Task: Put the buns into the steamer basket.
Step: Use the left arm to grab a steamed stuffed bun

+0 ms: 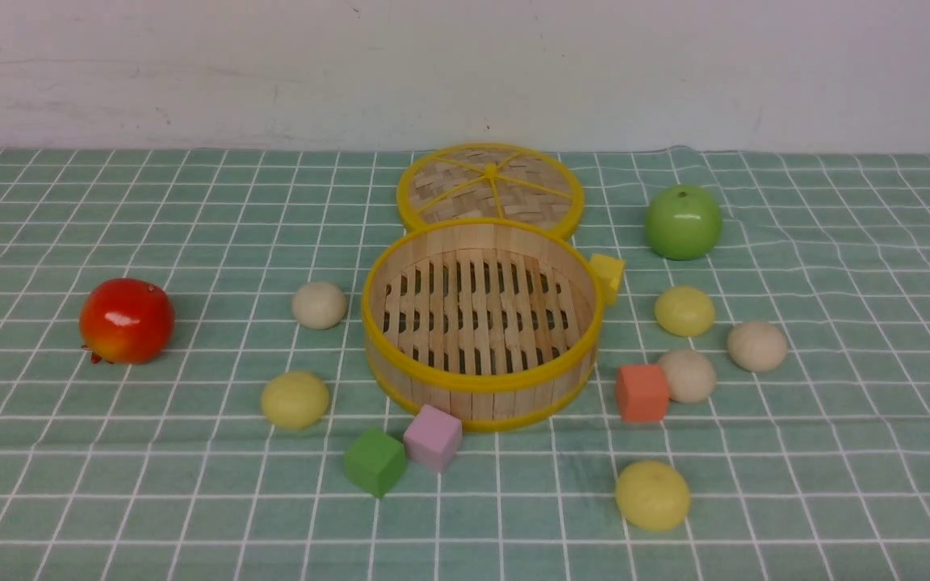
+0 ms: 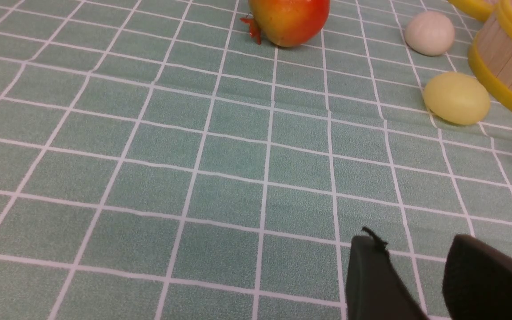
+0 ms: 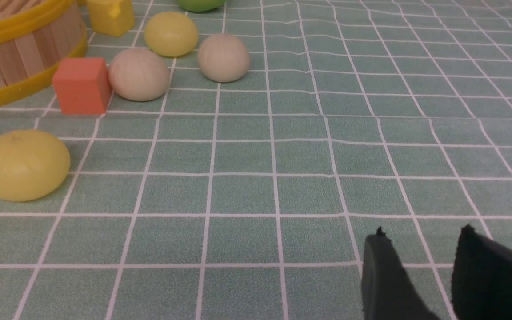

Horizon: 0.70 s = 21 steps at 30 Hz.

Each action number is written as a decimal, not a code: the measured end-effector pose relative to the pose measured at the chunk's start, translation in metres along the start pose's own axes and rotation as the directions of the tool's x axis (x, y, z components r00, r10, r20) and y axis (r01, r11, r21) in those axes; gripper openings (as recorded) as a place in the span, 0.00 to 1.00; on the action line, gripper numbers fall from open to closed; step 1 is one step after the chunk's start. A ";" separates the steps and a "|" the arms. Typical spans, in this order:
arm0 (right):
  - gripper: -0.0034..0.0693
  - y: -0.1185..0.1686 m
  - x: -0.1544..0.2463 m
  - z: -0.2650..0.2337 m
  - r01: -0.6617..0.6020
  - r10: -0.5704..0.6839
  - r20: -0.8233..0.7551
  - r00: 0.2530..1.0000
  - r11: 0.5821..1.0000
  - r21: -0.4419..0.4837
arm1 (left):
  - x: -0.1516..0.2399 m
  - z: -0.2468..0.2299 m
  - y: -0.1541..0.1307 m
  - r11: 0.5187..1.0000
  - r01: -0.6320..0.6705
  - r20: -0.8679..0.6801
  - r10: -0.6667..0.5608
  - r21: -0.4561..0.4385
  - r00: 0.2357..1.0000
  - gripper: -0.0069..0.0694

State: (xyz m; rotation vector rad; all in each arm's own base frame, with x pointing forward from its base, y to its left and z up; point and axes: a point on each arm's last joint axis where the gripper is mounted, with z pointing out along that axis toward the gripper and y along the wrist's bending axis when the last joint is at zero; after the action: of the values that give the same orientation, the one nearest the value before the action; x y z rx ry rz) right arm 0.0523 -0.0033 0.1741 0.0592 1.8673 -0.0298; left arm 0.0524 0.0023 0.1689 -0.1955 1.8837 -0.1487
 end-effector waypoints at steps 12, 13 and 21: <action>0.37 0.000 0.000 0.000 0.000 0.000 0.000 1.000 1.000 0.000 | -0.005 0.000 -0.002 1.000 -0.009 0.058 0.008 0.022 0.998 0.40; 0.37 0.000 0.000 0.000 0.000 0.000 0.000 1.000 1.000 0.000 | -0.007 0.000 -0.003 1.000 -0.010 0.074 0.008 0.029 0.997 0.40; 0.37 0.000 0.000 0.000 0.000 0.000 0.000 1.000 1.000 0.000 | -0.021 -0.003 -0.010 0.992 0.043 0.224 -0.068 0.118 0.972 0.40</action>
State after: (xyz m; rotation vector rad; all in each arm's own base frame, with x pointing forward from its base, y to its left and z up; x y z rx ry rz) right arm 0.0523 -0.0033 0.1741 0.0592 1.8673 -0.0298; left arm 0.0566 -0.0026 0.1912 -0.1805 1.6371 -0.2591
